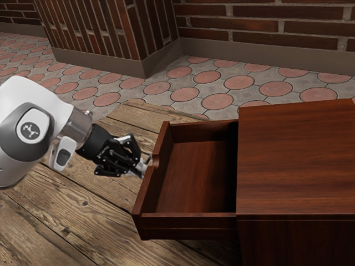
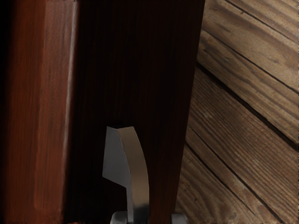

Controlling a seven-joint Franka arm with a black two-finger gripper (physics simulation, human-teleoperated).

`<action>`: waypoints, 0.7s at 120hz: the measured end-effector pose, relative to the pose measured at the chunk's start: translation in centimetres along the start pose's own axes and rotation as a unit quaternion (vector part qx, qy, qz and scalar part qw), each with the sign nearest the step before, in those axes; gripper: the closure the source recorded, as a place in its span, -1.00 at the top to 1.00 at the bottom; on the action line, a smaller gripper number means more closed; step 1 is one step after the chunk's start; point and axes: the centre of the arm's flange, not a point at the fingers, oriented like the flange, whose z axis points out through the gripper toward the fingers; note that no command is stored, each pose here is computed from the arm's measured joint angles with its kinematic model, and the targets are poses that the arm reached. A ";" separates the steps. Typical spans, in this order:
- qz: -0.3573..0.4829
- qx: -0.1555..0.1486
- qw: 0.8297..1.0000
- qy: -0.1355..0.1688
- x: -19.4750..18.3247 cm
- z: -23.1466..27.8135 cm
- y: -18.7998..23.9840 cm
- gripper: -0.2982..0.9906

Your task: Pull the drawer handle with one arm to open the drawer

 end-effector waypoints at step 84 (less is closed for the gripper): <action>0.031 -0.172 0.981 -0.088 -0.9 -11.0 -12.0 0.01</action>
